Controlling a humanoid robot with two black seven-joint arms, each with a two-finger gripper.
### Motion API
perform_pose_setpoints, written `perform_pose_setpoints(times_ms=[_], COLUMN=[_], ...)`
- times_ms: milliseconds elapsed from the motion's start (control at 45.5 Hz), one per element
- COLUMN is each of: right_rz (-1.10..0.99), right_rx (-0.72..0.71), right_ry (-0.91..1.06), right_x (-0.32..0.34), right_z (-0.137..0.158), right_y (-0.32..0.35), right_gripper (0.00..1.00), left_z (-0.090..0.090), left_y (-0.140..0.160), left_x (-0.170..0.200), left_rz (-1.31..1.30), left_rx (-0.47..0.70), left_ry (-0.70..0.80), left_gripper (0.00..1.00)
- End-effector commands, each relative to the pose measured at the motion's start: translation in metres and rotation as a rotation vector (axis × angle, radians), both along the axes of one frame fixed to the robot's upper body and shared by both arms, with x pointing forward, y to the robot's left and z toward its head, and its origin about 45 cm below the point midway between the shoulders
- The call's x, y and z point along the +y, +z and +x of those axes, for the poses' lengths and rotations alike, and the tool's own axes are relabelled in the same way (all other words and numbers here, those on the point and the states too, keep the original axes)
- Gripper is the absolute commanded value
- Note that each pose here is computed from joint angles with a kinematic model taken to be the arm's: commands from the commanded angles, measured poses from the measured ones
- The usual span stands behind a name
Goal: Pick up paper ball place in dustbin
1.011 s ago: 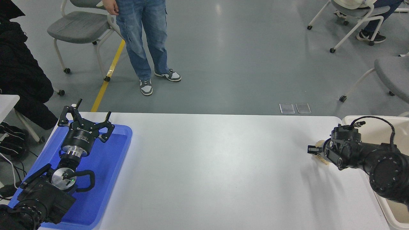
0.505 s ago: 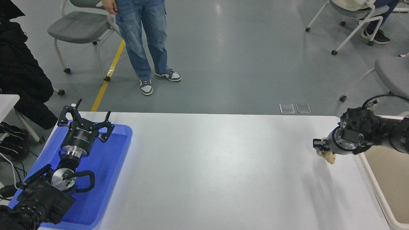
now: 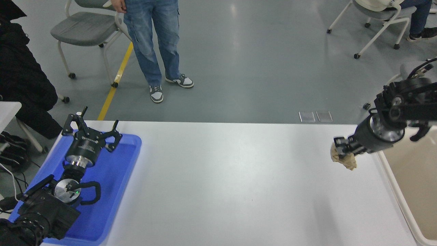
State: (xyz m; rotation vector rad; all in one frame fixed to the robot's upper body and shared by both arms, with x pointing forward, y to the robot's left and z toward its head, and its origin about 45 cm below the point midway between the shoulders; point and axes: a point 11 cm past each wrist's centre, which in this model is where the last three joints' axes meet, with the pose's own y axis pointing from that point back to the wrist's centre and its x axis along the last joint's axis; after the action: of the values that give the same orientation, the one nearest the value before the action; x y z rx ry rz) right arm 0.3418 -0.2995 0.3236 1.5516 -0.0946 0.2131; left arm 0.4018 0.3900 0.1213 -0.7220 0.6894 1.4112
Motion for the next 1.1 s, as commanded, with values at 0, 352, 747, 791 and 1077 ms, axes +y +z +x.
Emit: perform_pose_setpoints(times_ms=[0,352,747,791,1077], right_rz=[0.054,0.079,0.025,0.025,-0.006], right_rx=[0.029,-0.193,-0.165,-0.163,-0.153], right_ry=[0.075,0.070,-0.018,-0.020,-0.028], right_x=[0.031,0.039,0.007,0.006,-0.002], right_z=[-0.027,-0.025,-0.028,-0.028,-0.026], right_y=[0.075,0.155,0.146,0.145,0.139], right_gripper=[0.00,0.00,0.00,0.00,0.31], left_z=[0.000,0.000,0.000,0.000,0.000], left_y=[0.000,0.000,0.000,0.000,0.000], left_x=[0.000,0.000,0.000,0.000,0.000], left_rz=[0.000,0.000,0.000,0.000,0.000], left_rx=[0.000,0.000,0.000,0.000,0.000], left_ry=[0.000,0.000,0.000,0.000,0.000], left_gripper=[1.00,1.00,1.00,1.00,1.00])
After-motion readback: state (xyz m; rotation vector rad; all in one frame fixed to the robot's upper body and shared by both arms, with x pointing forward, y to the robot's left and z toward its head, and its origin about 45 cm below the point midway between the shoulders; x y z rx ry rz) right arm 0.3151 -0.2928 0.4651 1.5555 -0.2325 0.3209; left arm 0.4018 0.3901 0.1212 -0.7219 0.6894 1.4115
